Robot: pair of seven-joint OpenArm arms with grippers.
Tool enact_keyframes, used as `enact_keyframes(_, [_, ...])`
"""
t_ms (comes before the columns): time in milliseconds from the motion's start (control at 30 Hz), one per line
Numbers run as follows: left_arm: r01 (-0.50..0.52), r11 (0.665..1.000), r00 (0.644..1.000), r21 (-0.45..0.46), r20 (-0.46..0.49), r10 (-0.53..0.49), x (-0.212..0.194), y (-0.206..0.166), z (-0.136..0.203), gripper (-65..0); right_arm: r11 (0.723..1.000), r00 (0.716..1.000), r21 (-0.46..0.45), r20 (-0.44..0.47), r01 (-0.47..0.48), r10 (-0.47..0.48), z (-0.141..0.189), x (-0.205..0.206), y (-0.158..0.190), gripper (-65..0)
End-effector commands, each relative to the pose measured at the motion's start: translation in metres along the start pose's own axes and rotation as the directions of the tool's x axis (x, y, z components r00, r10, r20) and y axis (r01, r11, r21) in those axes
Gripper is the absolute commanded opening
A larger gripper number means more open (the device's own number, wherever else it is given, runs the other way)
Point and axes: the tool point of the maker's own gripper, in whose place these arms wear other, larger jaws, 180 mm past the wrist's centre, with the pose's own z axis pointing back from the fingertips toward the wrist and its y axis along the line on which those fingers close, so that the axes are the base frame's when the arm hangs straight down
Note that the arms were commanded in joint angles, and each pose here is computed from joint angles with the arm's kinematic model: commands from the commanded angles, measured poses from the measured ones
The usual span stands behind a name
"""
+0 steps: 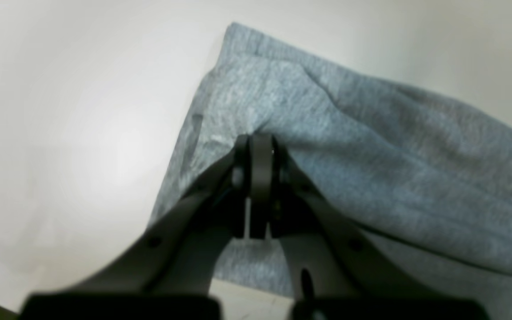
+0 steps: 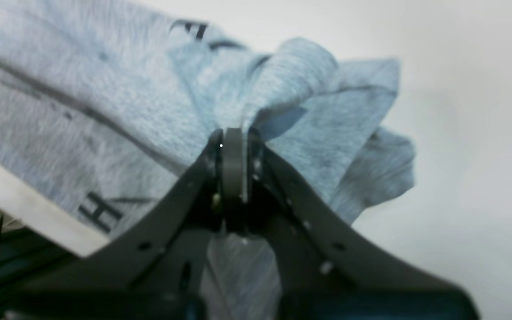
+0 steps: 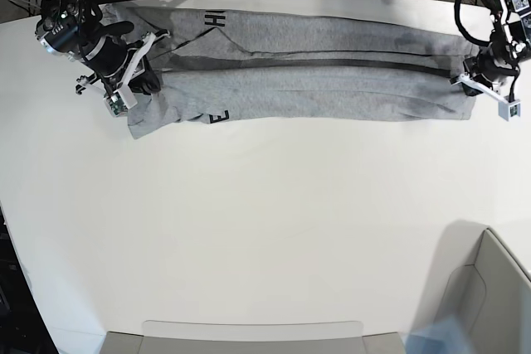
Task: Fold the T-shirt properly
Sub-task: 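Lift the hem with both grippers and fold it over toward the collar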
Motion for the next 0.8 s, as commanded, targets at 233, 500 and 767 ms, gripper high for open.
enact_keyframes(233, [0.018,1.0,1.0,0.025,0.007,-0.018,-0.001,0.009,0.005,-65.0,1.0,1.0,0.008,0.0,0.0,0.0,0.006,-0.006,0.005,-65.0])
enact_keyframes(500, [0.019,1.0,1.0,0.023,-0.002,-0.019,-0.003,0.009,0.006,-65.0,1.0,1.0,0.013,0.001,0.009,-0.009,0.005,-0.007,0.007,-52.0])
enact_keyframes(767, [0.056,0.998,0.998,0.017,0.032,-0.056,0.004,0.0,0.017,-61.4,1.0,1.0,0.017,0.001,0.011,-0.011,0.005,-0.008,0.008,-46.1])
